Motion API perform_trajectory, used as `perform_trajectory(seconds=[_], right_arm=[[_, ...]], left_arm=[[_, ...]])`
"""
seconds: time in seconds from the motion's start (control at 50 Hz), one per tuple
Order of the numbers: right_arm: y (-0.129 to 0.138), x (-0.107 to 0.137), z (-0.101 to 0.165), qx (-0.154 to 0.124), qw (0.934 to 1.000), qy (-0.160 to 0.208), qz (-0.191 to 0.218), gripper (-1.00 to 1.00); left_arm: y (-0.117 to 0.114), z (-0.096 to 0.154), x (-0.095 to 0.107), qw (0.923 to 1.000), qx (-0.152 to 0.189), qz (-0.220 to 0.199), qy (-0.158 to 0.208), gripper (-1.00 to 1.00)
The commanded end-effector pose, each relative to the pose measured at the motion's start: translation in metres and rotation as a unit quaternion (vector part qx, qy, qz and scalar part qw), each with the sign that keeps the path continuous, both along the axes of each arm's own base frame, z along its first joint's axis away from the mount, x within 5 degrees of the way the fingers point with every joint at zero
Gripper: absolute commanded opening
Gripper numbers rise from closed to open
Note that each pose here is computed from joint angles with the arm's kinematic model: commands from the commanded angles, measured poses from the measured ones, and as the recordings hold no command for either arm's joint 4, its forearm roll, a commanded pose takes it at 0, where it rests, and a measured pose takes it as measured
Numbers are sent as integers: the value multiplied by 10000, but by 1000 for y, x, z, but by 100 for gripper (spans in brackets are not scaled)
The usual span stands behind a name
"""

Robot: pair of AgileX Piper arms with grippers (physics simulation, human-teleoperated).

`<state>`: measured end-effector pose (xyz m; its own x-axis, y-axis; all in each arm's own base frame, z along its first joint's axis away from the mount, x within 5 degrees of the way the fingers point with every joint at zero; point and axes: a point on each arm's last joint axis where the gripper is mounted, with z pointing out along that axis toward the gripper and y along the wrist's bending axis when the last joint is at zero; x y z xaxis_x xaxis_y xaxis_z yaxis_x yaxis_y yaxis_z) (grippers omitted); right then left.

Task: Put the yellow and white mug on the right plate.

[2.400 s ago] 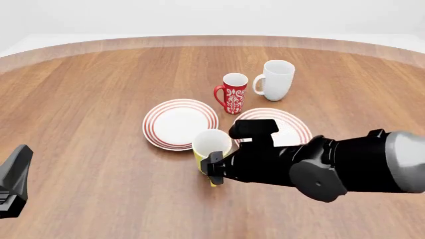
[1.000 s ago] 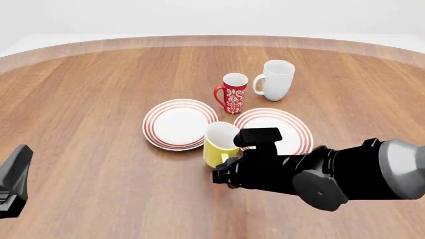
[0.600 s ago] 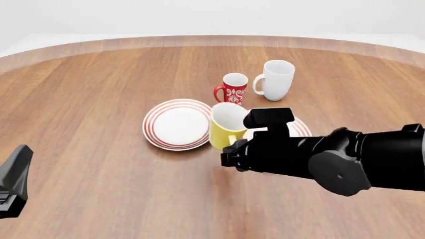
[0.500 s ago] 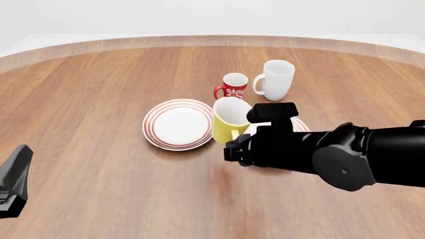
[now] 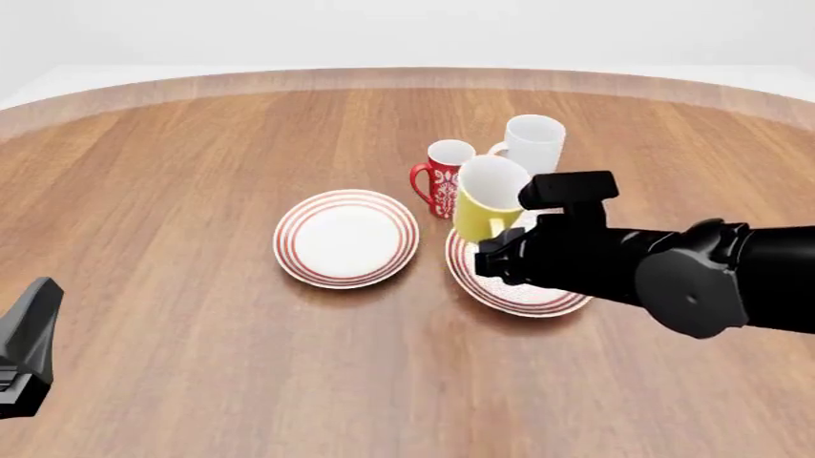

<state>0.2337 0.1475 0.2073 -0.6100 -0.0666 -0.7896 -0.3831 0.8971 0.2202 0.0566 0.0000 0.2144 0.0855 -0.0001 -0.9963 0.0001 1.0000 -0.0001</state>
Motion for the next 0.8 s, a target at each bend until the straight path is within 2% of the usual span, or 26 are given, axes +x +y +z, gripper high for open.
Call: perform_trajectory(seconds=[0.02,0.28,0.3,0.32,0.66,0.8], right_arm=[[-15,8,2,-172,9995,-227,-127,-100],[-24,14,-6,-349,9989,-259,-194,-100],[-25,15,-1,-369,9988,-250,-210,-100],[-25,16,-8,-382,9987,-232,-225,-100],[-15,25,-22,-355,9991,54,-231,-100],[-22,27,-22,-469,9986,-10,-260,-100]], left_arm=[[0,0,0,10000,0,0,0,100],[0,0,0,10000,-1,0,0,100],[0,0,0,10000,0,1,-1,100],[0,0,0,10000,0,-1,0,100],[0,0,0,10000,1,0,0,100],[0,0,0,10000,0,0,1,100]])
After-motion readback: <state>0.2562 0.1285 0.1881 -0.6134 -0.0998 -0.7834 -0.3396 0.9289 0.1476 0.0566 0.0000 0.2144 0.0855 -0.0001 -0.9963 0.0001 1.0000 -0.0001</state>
